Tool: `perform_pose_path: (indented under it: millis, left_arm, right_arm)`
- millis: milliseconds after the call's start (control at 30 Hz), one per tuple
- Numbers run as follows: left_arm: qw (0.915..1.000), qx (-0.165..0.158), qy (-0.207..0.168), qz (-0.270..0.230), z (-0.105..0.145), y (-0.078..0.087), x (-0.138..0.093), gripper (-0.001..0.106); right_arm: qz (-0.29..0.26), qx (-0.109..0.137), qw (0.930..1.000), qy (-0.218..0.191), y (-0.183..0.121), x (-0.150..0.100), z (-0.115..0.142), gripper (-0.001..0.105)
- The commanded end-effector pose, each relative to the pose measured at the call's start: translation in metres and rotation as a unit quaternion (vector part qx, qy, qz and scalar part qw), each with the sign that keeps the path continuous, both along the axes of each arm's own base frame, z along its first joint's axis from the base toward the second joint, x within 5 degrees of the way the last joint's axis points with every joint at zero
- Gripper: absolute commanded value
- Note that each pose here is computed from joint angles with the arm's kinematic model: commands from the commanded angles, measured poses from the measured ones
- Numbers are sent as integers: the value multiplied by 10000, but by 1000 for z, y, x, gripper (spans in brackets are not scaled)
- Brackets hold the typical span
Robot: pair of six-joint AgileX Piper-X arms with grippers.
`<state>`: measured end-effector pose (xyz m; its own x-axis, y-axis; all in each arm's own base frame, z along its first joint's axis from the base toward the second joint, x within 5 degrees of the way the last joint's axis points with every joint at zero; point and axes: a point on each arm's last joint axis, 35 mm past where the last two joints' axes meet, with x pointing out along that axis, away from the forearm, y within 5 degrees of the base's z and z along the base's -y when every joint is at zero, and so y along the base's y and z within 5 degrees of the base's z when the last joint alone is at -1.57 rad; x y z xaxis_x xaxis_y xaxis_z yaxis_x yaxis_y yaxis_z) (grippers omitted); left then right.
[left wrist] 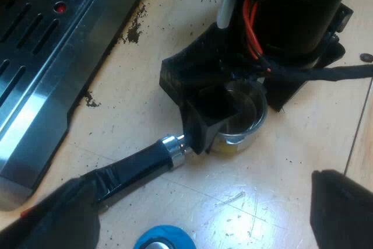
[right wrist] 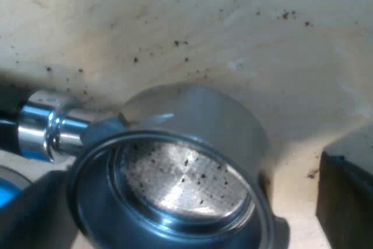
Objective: Put the handle in the coffee machine
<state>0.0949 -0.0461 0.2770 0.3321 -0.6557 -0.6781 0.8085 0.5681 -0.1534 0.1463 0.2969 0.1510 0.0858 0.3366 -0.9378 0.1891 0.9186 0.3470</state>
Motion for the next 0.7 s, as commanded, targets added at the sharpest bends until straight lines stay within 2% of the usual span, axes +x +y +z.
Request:
perform_pose_path:
  millis: [33,67,100,167,200,333,500,700]
  left_arm:
    - [10000,-84,-39,-35,2,-1,0,76]
    - [10000,-84,-39,-35,2,-1,0,76]
    - [10000,-84,-39,-35,2,-1,0,76]
    - [10000,-84,-39,-35,2,-1,0,76]
    - [10000,-84,-39,-35,2,-1,0,76]
    - [9999,-76,-55,-51,2,-1,0,75]
    - [9999,-83,-109,-62,3,-1,1,75]
    - [9998,-91,-136,-62,3,-1,1,75]
  right_arm:
    - [-35,-132,9999,-89,0,1,-5,62]
    - [-44,-143,9998,-111,0,1,-5,52]
    - [-48,-148,9998,-121,-1,1,-5,48]
    - [-51,-185,9996,-197,-1,2,-5,32]
    - [-29,-190,9996,-210,-1,2,-5,30]
    - [266,-210,9990,-285,-1,2,-5,1]
    - [656,-221,9967,-417,-4,0,5,0]
    - [1324,-721,9872,-528,-24,-9,26,0]
